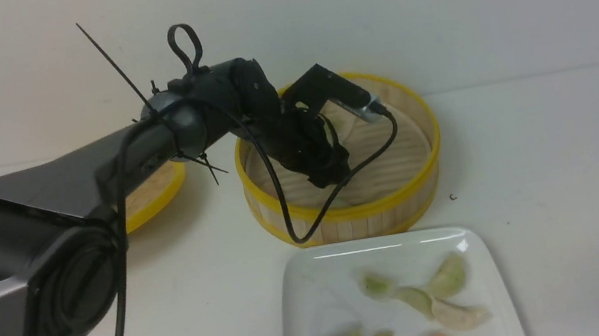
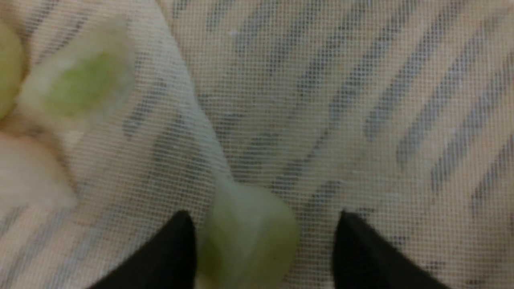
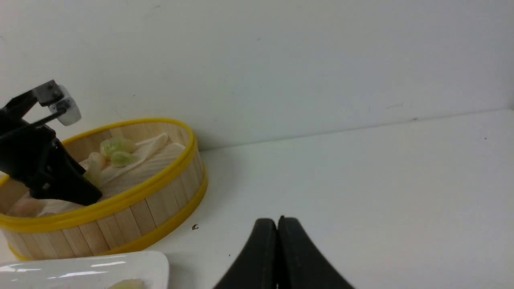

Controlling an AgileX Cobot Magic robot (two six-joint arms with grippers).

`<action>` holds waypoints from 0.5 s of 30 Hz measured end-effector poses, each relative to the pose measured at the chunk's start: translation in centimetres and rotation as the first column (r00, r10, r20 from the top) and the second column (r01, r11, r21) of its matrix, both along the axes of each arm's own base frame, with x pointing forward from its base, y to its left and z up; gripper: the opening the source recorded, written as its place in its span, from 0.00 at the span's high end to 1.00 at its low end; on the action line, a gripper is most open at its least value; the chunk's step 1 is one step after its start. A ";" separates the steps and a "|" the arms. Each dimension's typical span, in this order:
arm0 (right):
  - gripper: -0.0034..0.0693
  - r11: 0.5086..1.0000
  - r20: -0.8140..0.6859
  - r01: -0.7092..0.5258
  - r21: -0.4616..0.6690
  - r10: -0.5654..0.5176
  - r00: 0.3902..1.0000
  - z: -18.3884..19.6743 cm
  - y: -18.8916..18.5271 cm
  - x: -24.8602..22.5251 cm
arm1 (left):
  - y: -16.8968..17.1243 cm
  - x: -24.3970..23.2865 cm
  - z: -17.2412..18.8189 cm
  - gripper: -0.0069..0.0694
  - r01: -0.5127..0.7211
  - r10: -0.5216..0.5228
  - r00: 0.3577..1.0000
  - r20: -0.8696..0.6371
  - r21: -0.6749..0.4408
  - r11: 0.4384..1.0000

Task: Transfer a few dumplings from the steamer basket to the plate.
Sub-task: Use the left arm to grab a dumpling from the steamer, then use the left arm to put the dumpling into the plate

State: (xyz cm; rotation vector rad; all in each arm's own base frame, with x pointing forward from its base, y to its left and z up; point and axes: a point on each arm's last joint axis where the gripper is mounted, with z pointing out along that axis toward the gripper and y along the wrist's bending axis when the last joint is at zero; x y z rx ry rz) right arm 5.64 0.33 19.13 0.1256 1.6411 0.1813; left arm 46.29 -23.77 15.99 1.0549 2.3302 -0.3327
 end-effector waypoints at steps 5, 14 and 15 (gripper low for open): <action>0.97 1.000 0.000 0.000 0.000 0.000 1.000 0.0 0.0 0.0 | 0.0 -0.2 1.4 0.61 -0.035 0.035 0.995 -0.096 0.000 0.999; 0.97 1.000 -0.001 0.000 0.000 0.000 1.000 0.0 0.0 0.0 | 0.5 -2.5 11.3 0.61 0.012 -0.012 0.986 -0.167 0.001 1.000; 0.97 1.000 -0.001 0.000 0.000 0.000 1.000 0.0 0.0 0.0 | 0.7 -3.0 12.6 0.61 0.003 -0.006 0.988 -0.155 -0.014 1.000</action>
